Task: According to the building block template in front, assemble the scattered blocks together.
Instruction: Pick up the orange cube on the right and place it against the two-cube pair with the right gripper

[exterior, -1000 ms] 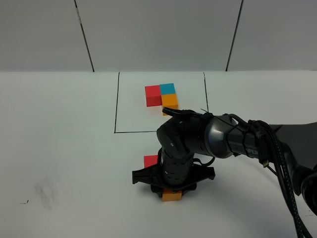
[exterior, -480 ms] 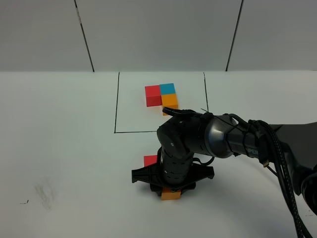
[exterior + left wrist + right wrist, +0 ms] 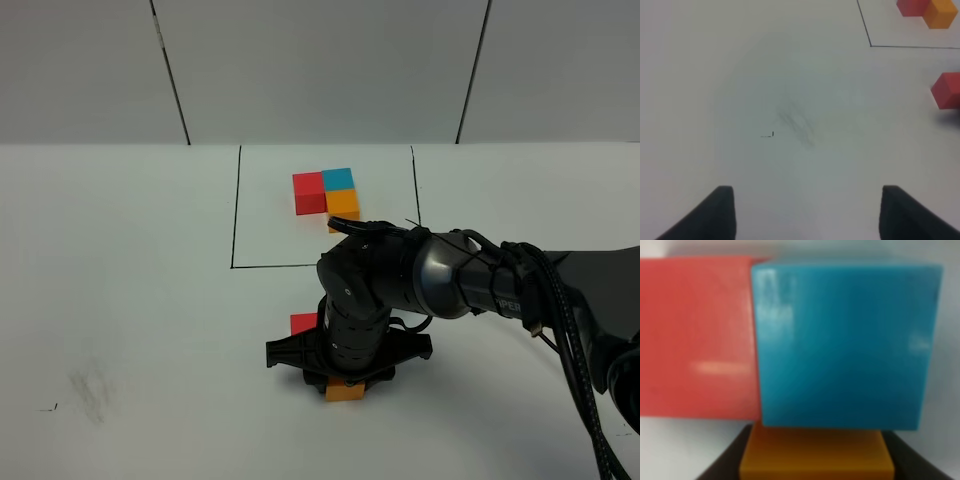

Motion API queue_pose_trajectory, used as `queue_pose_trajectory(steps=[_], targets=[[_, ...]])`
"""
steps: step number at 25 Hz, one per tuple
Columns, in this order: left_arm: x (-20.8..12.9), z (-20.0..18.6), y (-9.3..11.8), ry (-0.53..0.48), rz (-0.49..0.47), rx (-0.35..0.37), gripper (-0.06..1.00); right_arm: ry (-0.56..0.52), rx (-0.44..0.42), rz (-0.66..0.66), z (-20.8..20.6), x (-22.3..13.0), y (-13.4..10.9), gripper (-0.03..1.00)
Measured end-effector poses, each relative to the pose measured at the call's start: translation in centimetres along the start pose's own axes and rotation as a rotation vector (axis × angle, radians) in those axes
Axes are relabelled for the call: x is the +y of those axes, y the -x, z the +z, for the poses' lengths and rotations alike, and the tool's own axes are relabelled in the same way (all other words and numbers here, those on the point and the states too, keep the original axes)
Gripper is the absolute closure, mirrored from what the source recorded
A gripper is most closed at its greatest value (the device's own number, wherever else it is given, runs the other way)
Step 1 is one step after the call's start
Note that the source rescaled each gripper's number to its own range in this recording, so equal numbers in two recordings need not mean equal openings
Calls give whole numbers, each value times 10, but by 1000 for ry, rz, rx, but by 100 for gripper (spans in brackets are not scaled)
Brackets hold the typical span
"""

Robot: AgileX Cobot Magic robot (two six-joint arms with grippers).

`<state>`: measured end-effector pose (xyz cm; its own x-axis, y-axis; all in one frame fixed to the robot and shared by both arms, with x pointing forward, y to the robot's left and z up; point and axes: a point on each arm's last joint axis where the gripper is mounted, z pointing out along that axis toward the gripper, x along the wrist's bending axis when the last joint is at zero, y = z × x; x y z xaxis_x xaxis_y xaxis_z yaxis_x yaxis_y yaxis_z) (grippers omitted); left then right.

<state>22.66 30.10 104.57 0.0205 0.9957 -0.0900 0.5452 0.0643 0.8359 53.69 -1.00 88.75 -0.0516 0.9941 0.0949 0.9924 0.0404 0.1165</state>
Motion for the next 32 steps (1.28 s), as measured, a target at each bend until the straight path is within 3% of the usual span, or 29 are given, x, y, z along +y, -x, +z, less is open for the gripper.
queue_pose_trajectory(steps=[32], targets=[[0,0,0,0,0,0,-2,24,-36,20,1,6,1,95]])
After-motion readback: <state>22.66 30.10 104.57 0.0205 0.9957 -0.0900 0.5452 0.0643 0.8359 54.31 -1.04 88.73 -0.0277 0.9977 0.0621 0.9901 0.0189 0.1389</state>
